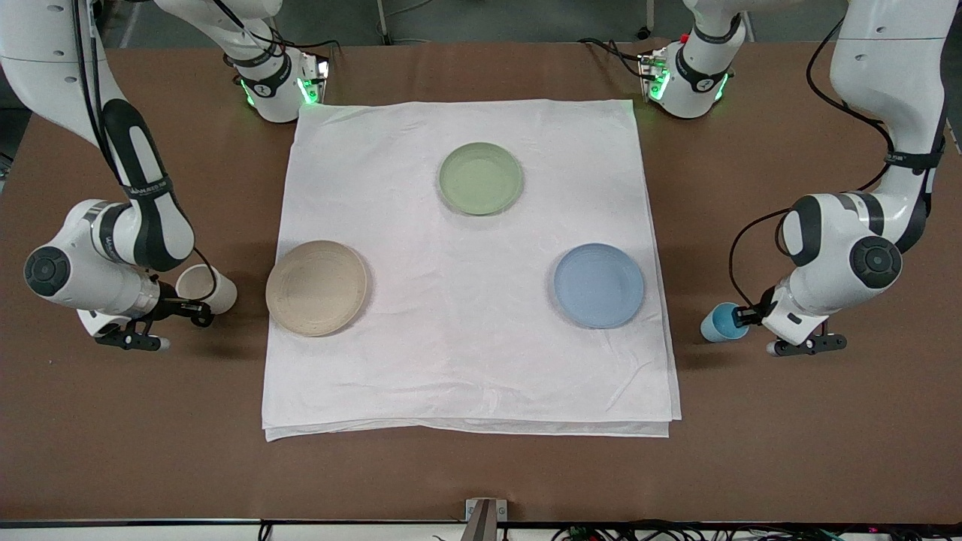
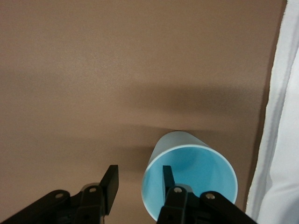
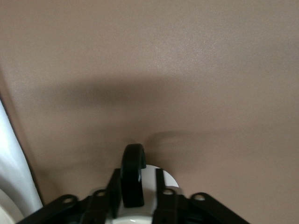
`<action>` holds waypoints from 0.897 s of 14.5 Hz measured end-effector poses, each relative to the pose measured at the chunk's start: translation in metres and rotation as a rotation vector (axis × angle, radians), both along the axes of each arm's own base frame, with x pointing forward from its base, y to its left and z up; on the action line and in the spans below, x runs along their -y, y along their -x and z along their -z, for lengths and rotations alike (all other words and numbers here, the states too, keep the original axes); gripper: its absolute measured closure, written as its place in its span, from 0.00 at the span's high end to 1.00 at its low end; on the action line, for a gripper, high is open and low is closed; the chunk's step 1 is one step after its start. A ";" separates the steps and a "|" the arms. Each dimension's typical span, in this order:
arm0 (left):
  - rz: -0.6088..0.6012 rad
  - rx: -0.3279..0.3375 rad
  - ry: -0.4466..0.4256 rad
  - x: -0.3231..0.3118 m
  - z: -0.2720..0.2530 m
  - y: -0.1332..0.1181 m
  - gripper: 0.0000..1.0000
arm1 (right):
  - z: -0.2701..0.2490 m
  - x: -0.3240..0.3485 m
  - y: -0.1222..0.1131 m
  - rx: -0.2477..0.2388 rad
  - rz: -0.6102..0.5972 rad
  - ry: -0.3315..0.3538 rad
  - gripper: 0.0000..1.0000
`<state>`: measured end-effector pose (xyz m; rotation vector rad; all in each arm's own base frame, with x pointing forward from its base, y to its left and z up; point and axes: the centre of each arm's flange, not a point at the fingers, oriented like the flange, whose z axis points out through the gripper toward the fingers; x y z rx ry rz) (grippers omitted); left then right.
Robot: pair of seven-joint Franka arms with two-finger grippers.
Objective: Place blue cup in blue plate and white mug in gray plate
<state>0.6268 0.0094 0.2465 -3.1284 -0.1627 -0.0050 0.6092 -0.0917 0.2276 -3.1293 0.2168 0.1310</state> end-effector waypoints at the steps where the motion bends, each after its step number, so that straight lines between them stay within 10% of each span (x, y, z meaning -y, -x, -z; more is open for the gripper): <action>1: 0.000 0.000 0.000 0.000 0.000 0.000 0.38 | -0.001 -0.001 0.000 -0.001 -0.001 -0.001 0.19; 5: 0.006 0.014 0.002 0.004 -0.009 -0.003 0.02 | -0.033 -0.034 -0.010 -0.077 0.064 -0.028 0.19; 13: -0.020 0.009 0.039 0.112 -0.116 0.027 0.02 | -0.042 -0.215 0.026 -0.027 0.180 -0.044 0.19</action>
